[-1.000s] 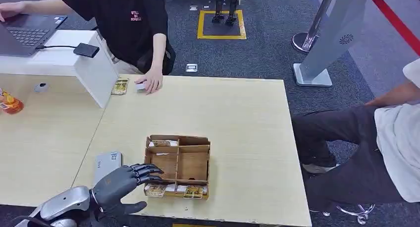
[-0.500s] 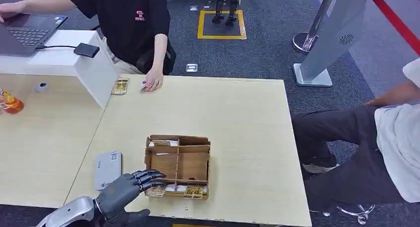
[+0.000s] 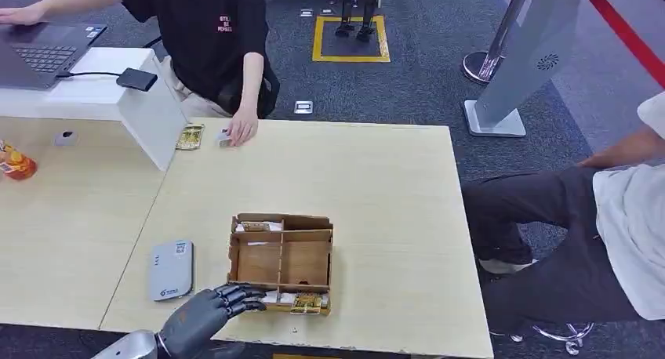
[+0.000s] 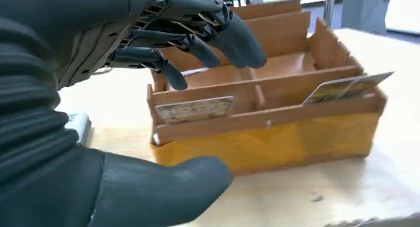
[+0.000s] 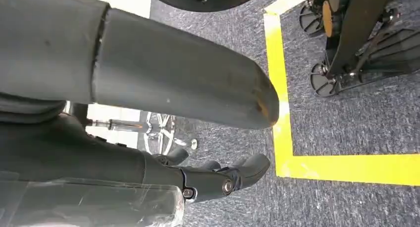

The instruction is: Pass the card to the sensor for recognition and then transmit it.

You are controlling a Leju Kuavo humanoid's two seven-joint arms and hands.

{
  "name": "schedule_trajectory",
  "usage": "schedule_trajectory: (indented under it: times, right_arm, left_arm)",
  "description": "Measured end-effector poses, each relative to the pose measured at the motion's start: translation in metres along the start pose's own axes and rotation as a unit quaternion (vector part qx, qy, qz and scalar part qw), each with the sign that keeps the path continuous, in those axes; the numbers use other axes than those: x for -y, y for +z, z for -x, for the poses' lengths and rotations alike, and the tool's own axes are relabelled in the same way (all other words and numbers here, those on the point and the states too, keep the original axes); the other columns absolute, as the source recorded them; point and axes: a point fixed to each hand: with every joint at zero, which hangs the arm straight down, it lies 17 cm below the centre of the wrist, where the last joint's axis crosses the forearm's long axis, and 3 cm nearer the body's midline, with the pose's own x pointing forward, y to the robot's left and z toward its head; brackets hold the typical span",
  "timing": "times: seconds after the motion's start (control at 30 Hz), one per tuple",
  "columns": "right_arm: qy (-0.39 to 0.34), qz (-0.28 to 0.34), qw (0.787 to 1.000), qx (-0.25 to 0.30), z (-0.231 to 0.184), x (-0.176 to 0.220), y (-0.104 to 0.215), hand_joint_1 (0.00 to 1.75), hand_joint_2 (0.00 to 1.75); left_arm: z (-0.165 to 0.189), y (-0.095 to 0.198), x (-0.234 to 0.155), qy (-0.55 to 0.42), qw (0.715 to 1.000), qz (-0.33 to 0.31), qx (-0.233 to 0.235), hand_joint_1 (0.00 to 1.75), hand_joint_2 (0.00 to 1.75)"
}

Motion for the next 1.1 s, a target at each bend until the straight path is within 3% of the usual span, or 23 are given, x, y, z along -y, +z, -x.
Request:
schedule_trajectory:
  times: [0.43, 0.67, 0.83, 1.1]
  right_arm:
    - [-0.015, 0.006, 1.0, 0.0, 0.0, 0.003, 0.0, 0.0, 0.0]
    - [-0.021, 0.007, 1.0, -0.001, 0.0, 0.003, 0.0, 0.0, 0.0]
    - [-0.026, 0.01, 1.0, -0.001, 0.001, 0.001, 0.0, 0.0, 0.0]
    - [-0.026, 0.01, 1.0, 0.0, 0.001, 0.001, 0.0, 0.0, 0.0]
  left_arm:
    - [-0.019, -0.005, 0.004, 0.023, 0.998, -0.061, -0.013, 0.42, 1.75]
    - [-0.017, -0.011, -0.011, -0.016, 0.993, -0.107, -0.036, 0.49, 1.75]
    - [-0.022, -0.018, -0.028, -0.031, 0.987, -0.153, -0.044, 0.44, 1.75]
    - [-0.021, -0.018, -0.032, -0.045, 0.984, -0.165, -0.051, 0.45, 1.75]
